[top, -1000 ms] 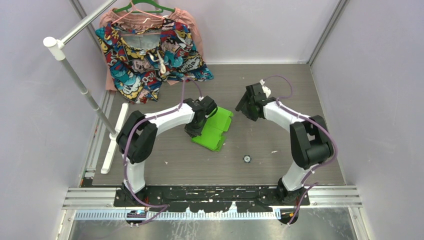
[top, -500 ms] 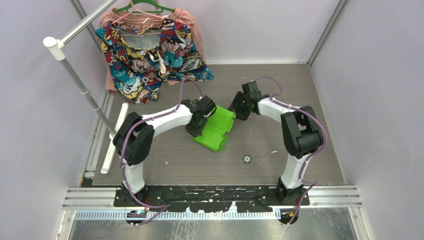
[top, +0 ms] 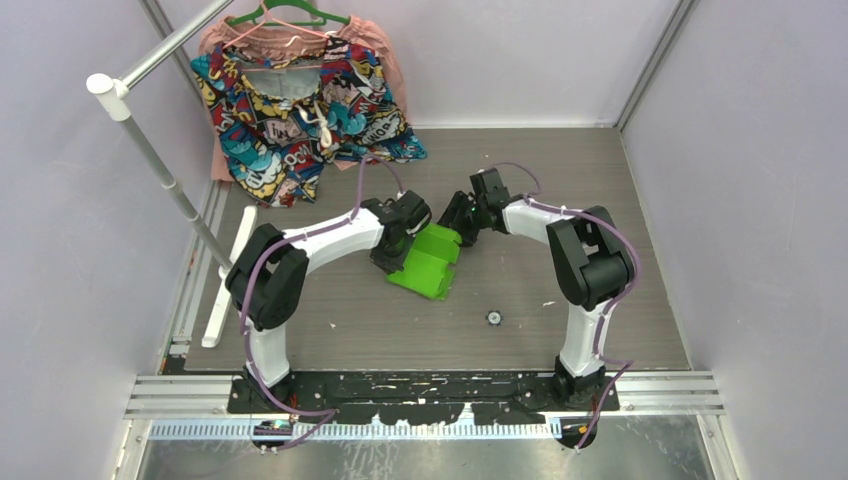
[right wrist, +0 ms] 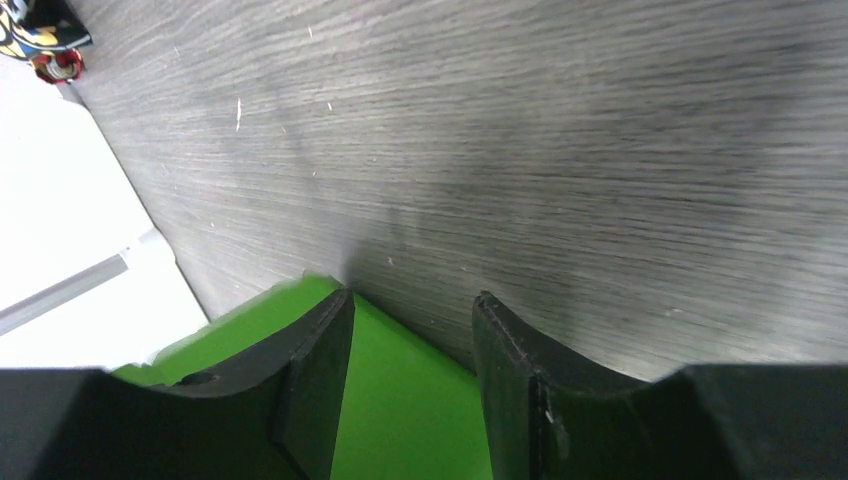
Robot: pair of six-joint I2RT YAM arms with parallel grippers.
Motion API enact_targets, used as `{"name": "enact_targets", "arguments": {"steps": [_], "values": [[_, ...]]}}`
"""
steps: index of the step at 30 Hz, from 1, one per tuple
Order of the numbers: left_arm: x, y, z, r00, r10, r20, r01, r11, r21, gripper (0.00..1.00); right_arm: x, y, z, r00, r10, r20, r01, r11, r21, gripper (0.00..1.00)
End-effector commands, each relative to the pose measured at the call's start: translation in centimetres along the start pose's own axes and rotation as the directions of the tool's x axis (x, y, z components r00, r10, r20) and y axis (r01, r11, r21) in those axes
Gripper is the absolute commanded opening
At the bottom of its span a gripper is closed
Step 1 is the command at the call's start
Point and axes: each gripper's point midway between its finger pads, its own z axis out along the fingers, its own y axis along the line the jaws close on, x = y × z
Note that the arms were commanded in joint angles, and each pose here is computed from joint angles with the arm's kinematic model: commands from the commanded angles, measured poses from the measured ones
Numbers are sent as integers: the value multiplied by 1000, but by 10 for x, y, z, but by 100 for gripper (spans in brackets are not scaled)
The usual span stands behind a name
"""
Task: Fold the paper box
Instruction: Fold the paper box at the center of the board.
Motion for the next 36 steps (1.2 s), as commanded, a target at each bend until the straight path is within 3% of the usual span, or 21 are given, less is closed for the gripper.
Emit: {"name": "enact_targets", "arguments": {"steps": [1,10,18,36], "values": [[-22,-8,-12,997,-28,77,25,999,34,0,14,21,6,998,-24,-54,21,997,-71,51],[-21,-8,-12,997,-32,77,29,999,36,0,21,12,15,991,-61,-119,60,998,-16,51],[-21,-3,-6,998,-41,41,42,999,-12,0,33,19,9,984,-95,-152,91,995,-35,36],[-17,4,-1,999,-52,-15,51,996,-78,0,50,16,-8,982,-116,-152,108,993,-55,38]]}}
